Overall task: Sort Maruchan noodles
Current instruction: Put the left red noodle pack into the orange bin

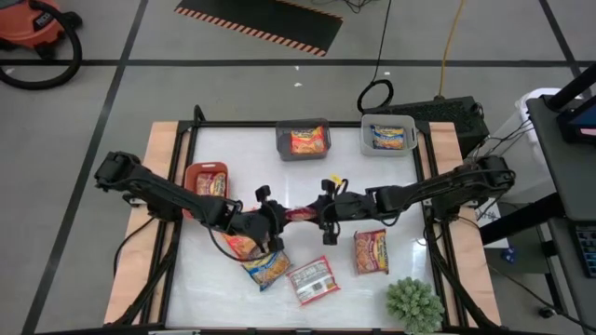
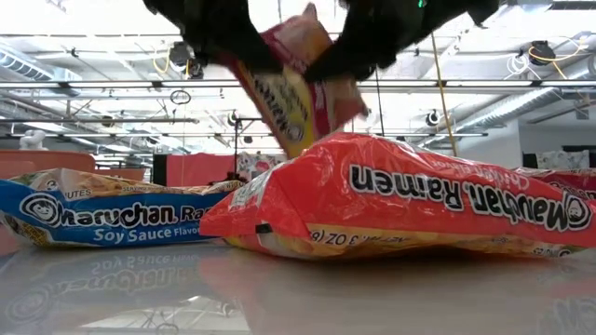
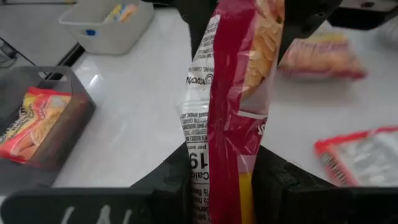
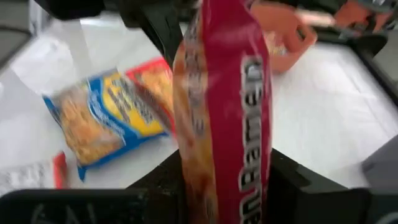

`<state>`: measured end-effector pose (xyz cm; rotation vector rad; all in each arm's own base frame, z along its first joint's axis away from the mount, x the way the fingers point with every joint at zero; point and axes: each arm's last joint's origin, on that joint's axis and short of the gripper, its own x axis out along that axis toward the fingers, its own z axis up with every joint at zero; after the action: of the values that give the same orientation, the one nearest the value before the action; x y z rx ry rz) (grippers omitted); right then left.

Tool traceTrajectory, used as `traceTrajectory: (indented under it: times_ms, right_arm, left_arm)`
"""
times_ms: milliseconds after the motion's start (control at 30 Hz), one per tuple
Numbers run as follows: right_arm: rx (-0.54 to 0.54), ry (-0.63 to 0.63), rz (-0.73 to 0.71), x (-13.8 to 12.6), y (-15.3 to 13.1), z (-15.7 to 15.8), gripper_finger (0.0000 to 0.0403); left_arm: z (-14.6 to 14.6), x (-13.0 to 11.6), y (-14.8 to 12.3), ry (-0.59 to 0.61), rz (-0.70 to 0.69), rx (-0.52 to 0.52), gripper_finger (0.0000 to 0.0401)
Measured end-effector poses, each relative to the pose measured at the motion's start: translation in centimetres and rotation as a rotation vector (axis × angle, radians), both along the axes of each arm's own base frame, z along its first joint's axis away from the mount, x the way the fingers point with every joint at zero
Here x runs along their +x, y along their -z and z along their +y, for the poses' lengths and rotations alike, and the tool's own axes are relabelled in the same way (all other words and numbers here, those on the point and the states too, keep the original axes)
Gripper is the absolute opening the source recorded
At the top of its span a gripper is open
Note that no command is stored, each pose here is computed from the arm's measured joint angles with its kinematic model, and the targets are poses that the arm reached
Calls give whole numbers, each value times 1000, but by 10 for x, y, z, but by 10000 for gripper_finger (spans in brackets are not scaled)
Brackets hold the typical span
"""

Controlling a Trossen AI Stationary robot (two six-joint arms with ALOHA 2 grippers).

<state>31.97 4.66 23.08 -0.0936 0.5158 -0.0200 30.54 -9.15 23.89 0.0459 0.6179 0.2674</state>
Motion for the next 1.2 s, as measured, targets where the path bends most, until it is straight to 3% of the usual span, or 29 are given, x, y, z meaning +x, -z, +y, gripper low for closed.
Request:
traceTrajectory:
  times_ms: [400,733,900,1200]
  right_arm:
    - [98,-4,-94,-23,-36,17,128]
    - [69,14,-44,-45,-41,32,224]
    - [74,-19,-61,-49,-45,38,251]
    - [43,-43,-68,-49,-47,39,248]
  left_arm:
    - [3,-24,-44,40,-143,-104,108]
    - [-7,-51,-48,101,-49,-153,107]
    - [7,-85,-62,105,54,-192,107]
    - [58,-171,-82,122,261,-266,107]
